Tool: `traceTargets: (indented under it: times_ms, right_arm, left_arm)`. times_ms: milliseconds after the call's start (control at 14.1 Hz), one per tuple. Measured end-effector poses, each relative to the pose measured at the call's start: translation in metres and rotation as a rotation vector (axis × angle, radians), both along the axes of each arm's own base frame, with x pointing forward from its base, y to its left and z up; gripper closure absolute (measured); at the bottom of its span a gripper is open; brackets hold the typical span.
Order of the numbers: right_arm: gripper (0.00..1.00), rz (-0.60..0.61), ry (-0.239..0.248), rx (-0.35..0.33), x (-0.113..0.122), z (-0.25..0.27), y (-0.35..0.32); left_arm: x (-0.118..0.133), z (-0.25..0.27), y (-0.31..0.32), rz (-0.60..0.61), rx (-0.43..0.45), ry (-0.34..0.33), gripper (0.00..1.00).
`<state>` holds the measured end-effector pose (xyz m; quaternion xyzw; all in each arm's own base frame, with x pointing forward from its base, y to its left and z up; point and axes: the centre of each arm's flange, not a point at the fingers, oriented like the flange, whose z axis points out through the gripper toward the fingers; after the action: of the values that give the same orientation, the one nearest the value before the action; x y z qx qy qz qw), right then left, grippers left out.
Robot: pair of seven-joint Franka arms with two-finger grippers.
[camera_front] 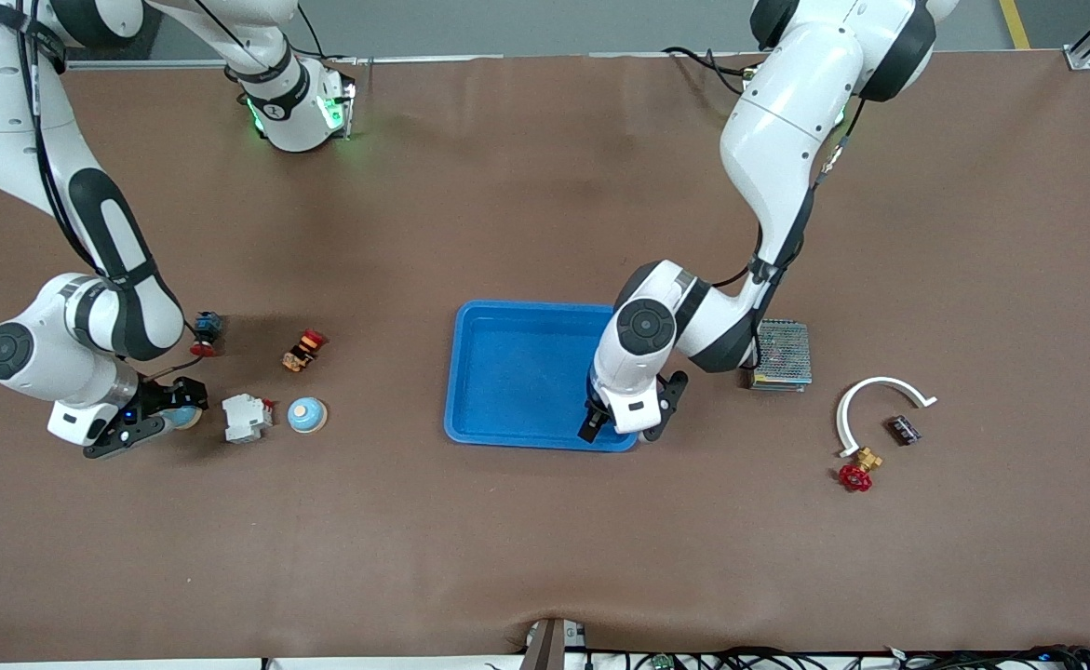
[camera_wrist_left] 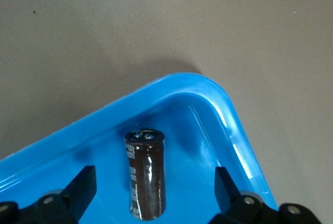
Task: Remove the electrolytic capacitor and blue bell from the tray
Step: 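Grasp the second capacitor with the left gripper while the right sets the bell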
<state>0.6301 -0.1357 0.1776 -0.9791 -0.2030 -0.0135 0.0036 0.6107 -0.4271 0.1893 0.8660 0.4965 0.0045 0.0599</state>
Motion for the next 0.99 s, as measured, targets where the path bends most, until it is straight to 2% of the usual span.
traceTargets:
  times_ms: [284,568,993]
  right_arm:
    - [0.0,-0.004,-0.003,0.028,0.01,0.017,0.009]
    - [0.0,-0.041,0.001,0.06,0.033,0.057,0.029]
    - [0.0,-0.142,-0.02,0.07,0.055,0.081,0.11]
  left_arm:
    - [-0.001,-0.001,0.0,0.013,0.001,0.004,0.0]
    - [-0.003,-0.005,0.001,0.013,0.005,0.011,0.0]
    - [-0.006,-0.015,0.003,0.014,0.014,0.023,0.02]
